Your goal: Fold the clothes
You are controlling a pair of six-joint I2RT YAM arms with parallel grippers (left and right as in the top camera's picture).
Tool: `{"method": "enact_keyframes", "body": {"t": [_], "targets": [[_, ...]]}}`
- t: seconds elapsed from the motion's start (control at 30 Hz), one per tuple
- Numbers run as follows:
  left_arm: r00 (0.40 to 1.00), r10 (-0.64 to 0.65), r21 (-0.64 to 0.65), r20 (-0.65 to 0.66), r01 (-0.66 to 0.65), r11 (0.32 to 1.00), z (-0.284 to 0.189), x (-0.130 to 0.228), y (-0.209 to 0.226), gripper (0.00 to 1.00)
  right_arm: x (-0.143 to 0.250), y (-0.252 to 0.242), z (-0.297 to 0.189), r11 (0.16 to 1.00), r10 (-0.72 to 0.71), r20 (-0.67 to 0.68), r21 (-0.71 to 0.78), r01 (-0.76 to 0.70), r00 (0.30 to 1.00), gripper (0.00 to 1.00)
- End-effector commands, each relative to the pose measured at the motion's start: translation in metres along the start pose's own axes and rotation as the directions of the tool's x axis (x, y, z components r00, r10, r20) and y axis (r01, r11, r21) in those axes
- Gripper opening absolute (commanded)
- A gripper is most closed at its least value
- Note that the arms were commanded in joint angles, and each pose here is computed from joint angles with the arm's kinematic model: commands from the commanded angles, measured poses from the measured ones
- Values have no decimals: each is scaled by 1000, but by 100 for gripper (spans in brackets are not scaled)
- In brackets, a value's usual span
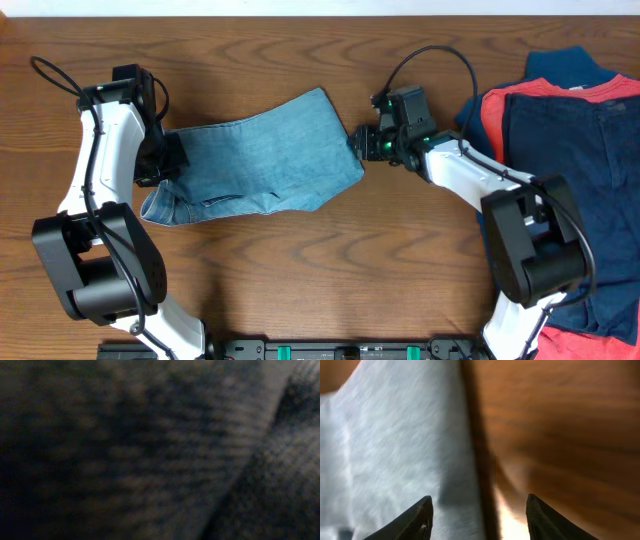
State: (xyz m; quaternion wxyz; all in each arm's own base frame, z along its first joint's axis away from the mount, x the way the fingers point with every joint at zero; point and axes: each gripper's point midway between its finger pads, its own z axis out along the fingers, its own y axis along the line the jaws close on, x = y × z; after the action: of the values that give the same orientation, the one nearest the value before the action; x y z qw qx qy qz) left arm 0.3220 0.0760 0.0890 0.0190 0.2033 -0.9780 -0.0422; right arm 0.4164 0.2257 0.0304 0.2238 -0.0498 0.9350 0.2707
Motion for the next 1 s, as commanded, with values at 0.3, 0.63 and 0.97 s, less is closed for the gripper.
{"method": "enact_keyframes", "body": {"t": [0.3,0.63,0.97], "targets": [[1000,-2,-2,15,2,1000,-4,-2,3,17,51,16,18,994,-36,-186,-104,17,982,1],[999,25,-9,-46,-25,1000,-4,13,6,17,110,-33,-62,949,221,-397,297,-103,891,1],[995,28,133,-92,-16,991,-6,23,-18,17,86,-31,-103,935,179,-301,348,-66,937,46]]}}
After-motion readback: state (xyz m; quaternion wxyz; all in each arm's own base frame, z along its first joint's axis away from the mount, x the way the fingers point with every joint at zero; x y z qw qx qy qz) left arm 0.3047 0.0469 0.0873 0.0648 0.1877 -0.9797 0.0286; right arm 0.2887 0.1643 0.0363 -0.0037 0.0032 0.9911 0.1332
